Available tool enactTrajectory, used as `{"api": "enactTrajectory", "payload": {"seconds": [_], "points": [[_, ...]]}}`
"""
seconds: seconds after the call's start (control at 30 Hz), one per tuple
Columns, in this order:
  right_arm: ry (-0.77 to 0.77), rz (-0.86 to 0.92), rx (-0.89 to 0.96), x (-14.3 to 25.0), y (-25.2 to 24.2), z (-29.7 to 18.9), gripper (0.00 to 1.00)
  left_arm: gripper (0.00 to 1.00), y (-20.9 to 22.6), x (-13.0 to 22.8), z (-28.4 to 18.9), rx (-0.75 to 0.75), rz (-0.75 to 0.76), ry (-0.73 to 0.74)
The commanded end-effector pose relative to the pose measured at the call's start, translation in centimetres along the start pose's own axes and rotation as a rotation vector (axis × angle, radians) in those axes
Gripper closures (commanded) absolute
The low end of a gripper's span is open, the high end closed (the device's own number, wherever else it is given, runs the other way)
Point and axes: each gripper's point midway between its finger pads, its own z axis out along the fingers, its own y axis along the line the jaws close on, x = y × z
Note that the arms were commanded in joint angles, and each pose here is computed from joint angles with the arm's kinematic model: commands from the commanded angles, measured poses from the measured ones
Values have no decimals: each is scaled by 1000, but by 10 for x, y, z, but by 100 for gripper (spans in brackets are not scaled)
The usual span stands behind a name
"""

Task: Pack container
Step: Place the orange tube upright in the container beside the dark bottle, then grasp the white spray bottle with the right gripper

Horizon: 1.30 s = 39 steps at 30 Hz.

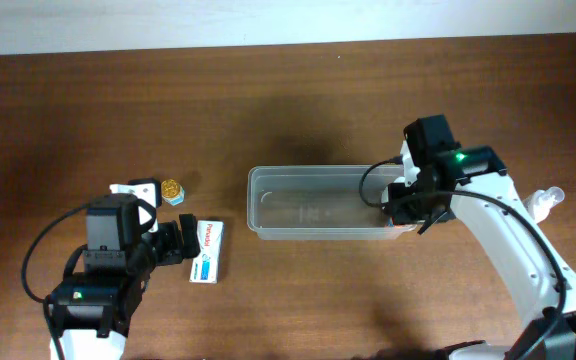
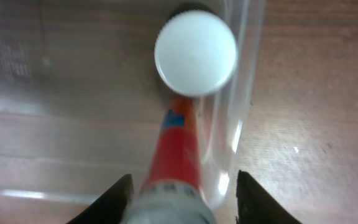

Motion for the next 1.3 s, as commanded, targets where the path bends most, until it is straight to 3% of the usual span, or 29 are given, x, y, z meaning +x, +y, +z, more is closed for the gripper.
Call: {"api": "enactTrajectory", "payload": {"seconds": [0.0, 0.17, 0.3, 0.53, 0.87, 1.0, 1.1, 1.17, 1.27], "points": [[-172, 61, 56, -34, -12, -58, 51, 1, -2, -7, -5, 12, 11, -19], [-391, 313, 109, -62, -87, -154, 27, 0, -2, -8, -5, 11, 11, -20], [-396, 532, 171, -48, -160, -161, 26, 0, -2, -7, -5, 11, 11, -19], [-201, 777, 155, -24, -240, -100, 25, 0, -2, -7, -5, 11, 11, -19], [64, 851, 110, -11, -269, -9, 25, 0, -1, -4, -5, 8, 11, -7], [80, 852, 107, -11, -269, -3, 35, 0, -1, -3, -5, 5, 10, -1], [84, 852, 106, -10, -269, -3, 61, 0, -1, -3, -5, 5, 10, -2], [89, 852, 105, -9, -268, -3, 67, 0, -1, -3, -5, 5, 10, -2], [87, 852, 89, -11, -265, -3, 68, 0, -1, -3, -5, 5, 10, -2]]}}
